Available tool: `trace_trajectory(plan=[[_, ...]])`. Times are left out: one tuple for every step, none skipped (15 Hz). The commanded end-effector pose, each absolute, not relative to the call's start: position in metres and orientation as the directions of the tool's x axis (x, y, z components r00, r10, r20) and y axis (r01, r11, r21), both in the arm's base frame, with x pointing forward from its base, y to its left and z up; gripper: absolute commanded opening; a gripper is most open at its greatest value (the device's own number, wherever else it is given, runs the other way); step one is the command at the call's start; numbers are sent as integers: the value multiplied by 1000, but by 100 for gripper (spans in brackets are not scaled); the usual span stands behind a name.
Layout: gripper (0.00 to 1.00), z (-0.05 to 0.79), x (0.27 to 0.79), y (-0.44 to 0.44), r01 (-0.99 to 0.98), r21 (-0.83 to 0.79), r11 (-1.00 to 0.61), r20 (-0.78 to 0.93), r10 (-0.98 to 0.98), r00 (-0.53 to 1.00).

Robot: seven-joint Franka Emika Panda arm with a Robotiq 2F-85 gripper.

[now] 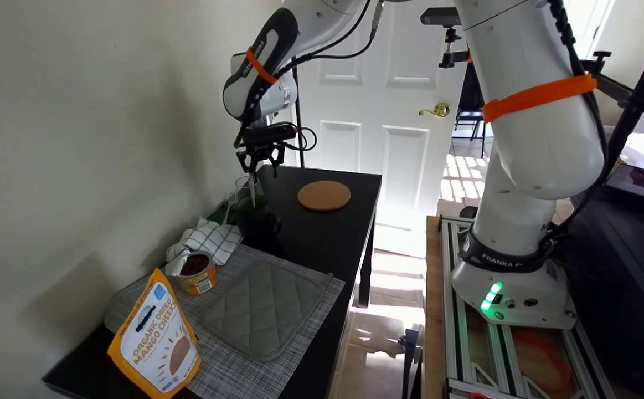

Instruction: Move the glass cup the left and put it on the pot holder

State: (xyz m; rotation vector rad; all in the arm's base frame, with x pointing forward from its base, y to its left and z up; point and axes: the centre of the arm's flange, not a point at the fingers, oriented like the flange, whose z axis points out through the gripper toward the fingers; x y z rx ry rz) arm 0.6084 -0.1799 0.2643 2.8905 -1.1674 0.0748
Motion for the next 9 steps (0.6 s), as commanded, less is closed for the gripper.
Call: trace_trajectory(plan=[[64, 254, 624, -182, -696, 1, -718, 79, -694, 715], [48, 253, 627, -182, -691, 1, -723, 79, -689, 721], [38, 253, 630, -182, -689, 4, -725, 81, -687, 722], [30, 254, 633, -181, -688, 3, -726, 86, -685, 724], [22, 255, 636, -181, -686, 0, -728, 87, -683, 725], [12, 256, 639, -180, -683, -3, -730, 88, -681, 727], [6, 256, 642, -179, -682, -6, -732, 85, -679, 729], [0, 256, 644, -178, -678, -10, -735, 79, -676, 732], [0, 257, 645, -177, -675, -10, -738, 76, -674, 735]])
